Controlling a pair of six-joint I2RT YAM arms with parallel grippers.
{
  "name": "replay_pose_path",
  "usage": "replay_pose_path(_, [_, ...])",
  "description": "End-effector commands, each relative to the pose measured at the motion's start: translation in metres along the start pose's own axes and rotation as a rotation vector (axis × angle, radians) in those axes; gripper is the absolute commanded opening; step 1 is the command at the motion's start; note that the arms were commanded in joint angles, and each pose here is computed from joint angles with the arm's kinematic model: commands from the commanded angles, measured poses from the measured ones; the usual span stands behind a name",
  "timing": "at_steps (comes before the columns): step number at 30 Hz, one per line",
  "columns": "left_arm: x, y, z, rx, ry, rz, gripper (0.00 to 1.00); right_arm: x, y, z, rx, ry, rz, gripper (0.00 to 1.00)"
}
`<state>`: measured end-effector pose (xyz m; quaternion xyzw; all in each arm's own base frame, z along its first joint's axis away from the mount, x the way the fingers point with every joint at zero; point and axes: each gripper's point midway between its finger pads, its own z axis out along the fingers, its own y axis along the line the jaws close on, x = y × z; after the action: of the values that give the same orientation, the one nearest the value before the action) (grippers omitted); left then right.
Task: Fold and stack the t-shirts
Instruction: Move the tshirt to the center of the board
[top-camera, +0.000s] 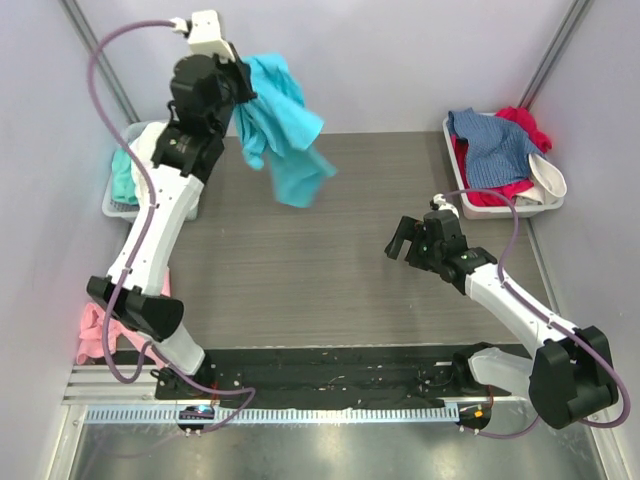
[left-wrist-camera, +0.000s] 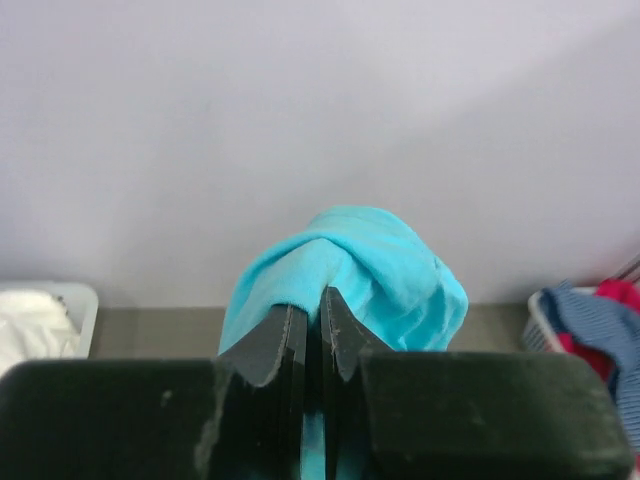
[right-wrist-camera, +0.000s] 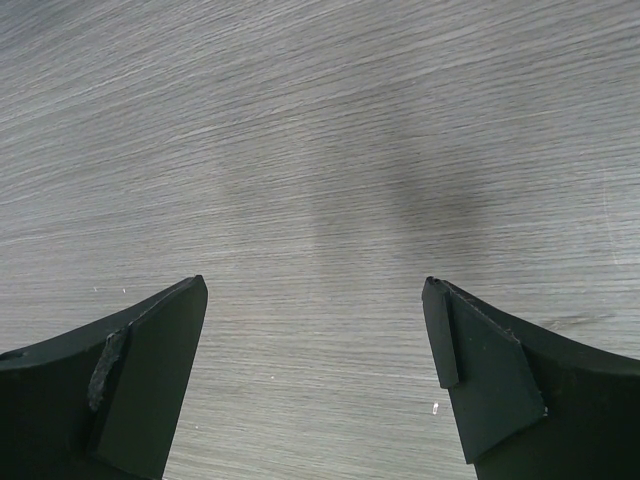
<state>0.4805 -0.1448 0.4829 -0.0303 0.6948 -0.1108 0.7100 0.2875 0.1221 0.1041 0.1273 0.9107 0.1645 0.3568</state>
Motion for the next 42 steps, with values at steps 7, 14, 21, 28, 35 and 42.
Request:
replay_pose_path(7, [0.072, -0.028, -0.059, 0.091, 0.15, -0.132, 0.0, -0.032, 0.009, -0.023, -0.021, -0.133, 0.001, 0.99])
replay_pose_path(14, [0.281, -0.025, -0.093, 0.056, 0.481, -0.176, 0.0, -0.046, 0.009, -0.035, -0.004, -0.179, -0.013, 0.99])
replay_pose_path(21, [0.371, -0.008, -0.122, -0.038, 0.642, -0.13, 0.0, -0.043, 0.006, -0.03, 0.021, -0.144, -0.039, 1.0])
replay_pose_path(28, [0.367, 0.007, -0.137, -0.084, 0.631, -0.103, 0.0, -0.029, 0.009, -0.012, 0.003, -0.072, -0.044, 1.0])
replay_pose_path(35, [0.364, 0.018, -0.151, -0.104, 0.633, -0.089, 0.0, 0.001, -0.016, 0.026, 0.128, 0.046, -0.009, 0.97])
replay_pose_path(42, [0.364, 0.019, -0.161, -0.094, 0.639, -0.105, 0.0, 0.01, -0.03, 0.053, 0.211, 0.078, -0.001, 0.93])
